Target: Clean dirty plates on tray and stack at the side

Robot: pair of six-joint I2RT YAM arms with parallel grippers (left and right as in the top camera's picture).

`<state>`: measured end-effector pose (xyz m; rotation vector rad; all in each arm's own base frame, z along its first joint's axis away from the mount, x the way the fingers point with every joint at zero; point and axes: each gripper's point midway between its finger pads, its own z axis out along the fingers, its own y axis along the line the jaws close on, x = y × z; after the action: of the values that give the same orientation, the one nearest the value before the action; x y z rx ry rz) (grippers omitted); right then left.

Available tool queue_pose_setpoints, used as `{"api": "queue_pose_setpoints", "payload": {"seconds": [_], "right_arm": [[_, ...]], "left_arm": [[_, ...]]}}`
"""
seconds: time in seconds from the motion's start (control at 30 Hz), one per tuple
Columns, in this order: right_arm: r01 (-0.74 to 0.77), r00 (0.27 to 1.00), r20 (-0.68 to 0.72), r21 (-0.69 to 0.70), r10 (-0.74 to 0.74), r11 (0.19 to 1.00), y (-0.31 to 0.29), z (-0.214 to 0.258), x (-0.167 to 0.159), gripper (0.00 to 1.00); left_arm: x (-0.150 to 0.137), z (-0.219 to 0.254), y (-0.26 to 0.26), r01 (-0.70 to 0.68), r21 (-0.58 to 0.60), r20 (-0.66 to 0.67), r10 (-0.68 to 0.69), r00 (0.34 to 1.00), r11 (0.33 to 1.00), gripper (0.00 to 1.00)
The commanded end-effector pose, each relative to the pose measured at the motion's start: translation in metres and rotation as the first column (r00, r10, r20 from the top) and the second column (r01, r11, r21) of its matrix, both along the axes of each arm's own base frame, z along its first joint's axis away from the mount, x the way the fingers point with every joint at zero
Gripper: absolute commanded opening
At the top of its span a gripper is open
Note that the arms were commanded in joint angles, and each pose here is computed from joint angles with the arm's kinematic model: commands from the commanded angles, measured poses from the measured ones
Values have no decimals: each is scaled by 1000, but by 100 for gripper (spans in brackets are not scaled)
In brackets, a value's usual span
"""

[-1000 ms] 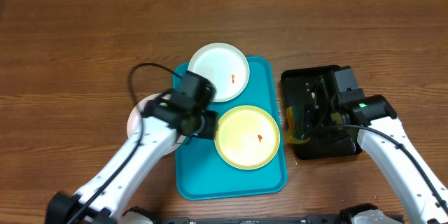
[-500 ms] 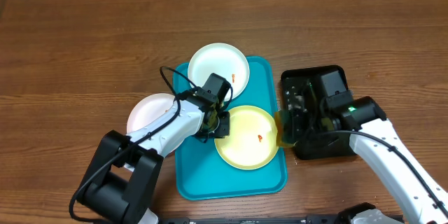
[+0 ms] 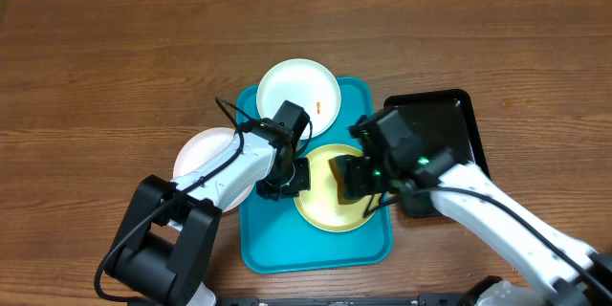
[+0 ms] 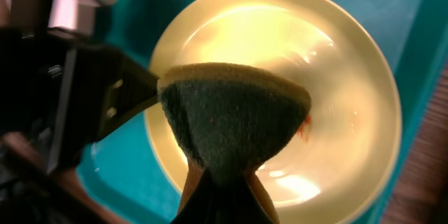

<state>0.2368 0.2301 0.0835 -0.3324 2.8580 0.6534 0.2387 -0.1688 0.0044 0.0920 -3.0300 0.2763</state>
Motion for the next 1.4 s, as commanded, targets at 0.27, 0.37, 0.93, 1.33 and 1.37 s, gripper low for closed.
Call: {"api": "queue_pose_setpoints", "payload": {"seconds": [0.27,0.37,0.93,1.33,1.37], "right_arm": [[51,994,-82,-226,-71,973,-11,-86,17,4],[74,990,-88,-307,-106,949,-24,-105,17,4],[433,864,73,-613,-498,661,-137,-104,35,4],[441,892,133,-469,-432,765,-121,-17,54,4],[431,899,131,-436,-419,790,-118,-8,54,4]], "left_arm": [[-3,-11,15,-47,80,-16,48,999,996,4],[-1,-11,17,-55,94,-6,56,998,994,4],[-3,-12,30,-60,162,1,61,998,985,4],[-2,-12,29,-60,159,4,61,998,985,4],[-2,-12,29,-60,159,3,61,998,985,4]]}}
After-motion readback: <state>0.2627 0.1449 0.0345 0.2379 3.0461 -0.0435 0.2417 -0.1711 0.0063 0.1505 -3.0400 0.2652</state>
